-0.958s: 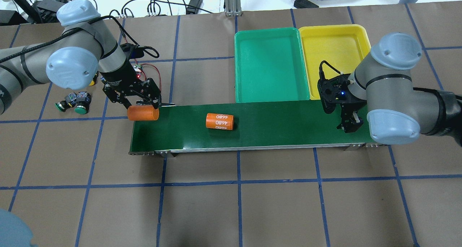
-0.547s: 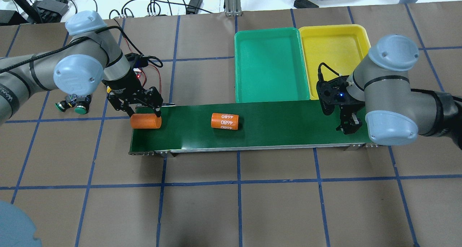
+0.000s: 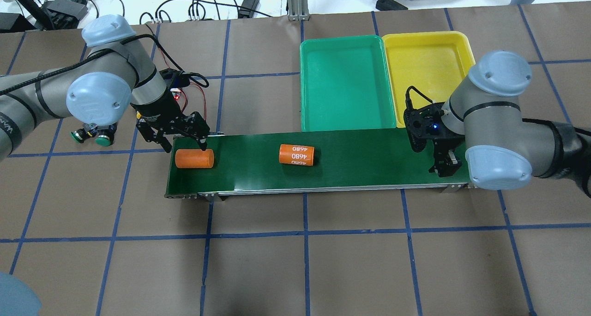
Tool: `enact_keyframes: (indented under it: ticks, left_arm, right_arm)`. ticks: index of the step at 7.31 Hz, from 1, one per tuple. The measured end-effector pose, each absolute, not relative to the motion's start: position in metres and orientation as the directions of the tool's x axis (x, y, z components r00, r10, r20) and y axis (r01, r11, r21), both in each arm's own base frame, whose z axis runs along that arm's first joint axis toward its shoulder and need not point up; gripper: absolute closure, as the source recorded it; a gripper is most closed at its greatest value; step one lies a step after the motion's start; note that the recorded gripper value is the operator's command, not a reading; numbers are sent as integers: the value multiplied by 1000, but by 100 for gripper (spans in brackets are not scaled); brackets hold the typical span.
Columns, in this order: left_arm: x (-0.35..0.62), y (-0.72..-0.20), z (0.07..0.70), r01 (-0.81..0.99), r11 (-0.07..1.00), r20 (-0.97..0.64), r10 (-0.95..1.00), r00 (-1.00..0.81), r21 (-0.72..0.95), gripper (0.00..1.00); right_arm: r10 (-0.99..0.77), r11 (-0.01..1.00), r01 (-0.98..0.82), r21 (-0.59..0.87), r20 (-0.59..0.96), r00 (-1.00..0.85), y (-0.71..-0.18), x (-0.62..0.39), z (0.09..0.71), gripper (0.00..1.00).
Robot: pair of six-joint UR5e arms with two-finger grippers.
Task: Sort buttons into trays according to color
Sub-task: 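Move the left gripper to a yellow-capped button and grasp it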
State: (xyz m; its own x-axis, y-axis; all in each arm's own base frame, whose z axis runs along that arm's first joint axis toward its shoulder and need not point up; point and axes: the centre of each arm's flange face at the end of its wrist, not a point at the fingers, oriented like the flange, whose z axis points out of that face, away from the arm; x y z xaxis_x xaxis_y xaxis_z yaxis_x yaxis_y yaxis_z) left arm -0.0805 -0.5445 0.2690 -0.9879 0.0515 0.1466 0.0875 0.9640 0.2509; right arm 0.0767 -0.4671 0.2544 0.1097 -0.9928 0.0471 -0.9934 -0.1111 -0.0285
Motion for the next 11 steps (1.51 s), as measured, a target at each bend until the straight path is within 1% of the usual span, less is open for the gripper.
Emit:
enact_keyframes:
  ticks: [2, 4, 6, 8, 10, 11]
  left_arm:
    - [-76, -554, 308, 81, 978, 127, 57, -990, 191, 0]
    - [-53, -578, 369, 51, 991, 86, 40, -996, 124, 0]
    - [-9, -605, 388, -9, 998, 49, -13, -999, 70, 0]
    - [47, -623, 369, -82, 996, 40, -84, -996, 38, 0]
    - [77, -640, 328, -124, 991, 45, -126, -991, 48, 0]
    - [86, -651, 310, -128, 992, 38, -129, -991, 22, 0]
  right_arm:
    - [-993, -111, -993, -29, 44, 109, -466, 77, 253, 0]
    - [-993, -111, -993, -29, 43, 110, -466, 77, 252, 0]
    - [-993, -112, -993, -29, 42, 110, -466, 77, 252, 0]
    - [-993, -112, -993, -29, 42, 110, -466, 77, 252, 0]
    - [-993, -111, -993, -29, 43, 110, -466, 77, 252, 0]
    - [-993, -111, -993, -29, 42, 110, -466, 77, 252, 0]
